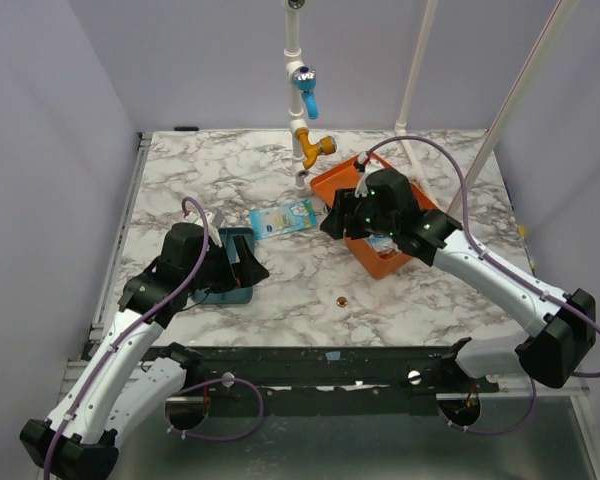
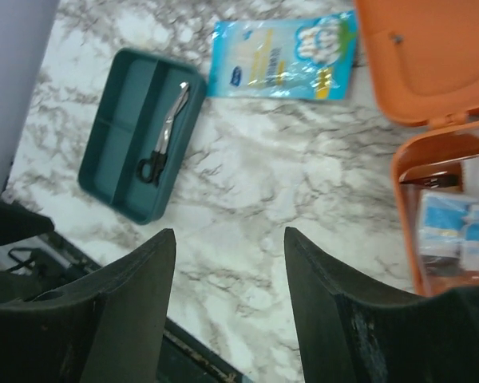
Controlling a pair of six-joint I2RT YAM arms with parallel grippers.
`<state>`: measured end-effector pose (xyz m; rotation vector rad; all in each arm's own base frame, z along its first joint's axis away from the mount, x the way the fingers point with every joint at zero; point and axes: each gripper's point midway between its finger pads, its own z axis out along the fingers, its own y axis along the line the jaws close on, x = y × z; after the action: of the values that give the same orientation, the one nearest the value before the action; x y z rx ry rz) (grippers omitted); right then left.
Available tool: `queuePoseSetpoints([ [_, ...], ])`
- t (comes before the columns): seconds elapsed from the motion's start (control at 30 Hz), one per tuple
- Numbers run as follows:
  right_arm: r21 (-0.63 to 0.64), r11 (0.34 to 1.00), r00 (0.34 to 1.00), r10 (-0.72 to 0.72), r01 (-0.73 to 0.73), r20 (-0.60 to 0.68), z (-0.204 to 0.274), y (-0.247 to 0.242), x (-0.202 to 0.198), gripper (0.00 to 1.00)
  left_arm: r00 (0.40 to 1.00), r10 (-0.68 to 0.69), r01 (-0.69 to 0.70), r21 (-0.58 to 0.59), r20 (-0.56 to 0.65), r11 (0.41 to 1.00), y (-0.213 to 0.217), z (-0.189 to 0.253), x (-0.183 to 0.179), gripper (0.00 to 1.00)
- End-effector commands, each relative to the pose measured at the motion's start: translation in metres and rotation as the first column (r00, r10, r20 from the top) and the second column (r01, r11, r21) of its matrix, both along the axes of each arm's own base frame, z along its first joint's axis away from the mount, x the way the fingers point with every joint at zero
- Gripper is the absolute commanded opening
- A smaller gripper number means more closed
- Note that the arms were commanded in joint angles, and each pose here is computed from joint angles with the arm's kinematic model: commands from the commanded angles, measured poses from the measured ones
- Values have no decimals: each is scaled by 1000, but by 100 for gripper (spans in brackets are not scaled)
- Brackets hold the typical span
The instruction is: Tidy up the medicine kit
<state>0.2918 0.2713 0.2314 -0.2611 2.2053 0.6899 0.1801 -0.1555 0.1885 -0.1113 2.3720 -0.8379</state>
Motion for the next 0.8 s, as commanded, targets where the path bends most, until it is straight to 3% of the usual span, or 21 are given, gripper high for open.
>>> queuePoseSetpoints([
  [0.0,111,993,998,40,-35,-38,-3,39,-17,61,1000,9,-9,-10,29,1000,2,11,1,98],
  [0.37,168,973,971,-123,159,-207,-54,74,-19,61,999,26,-25,-25,34,999,5,11,-6,98],
  [0.77,231,887,891,-316,399,-325,-102,96,-10,65,999,19,-17,-33,40,999,9,8,-18,98],
])
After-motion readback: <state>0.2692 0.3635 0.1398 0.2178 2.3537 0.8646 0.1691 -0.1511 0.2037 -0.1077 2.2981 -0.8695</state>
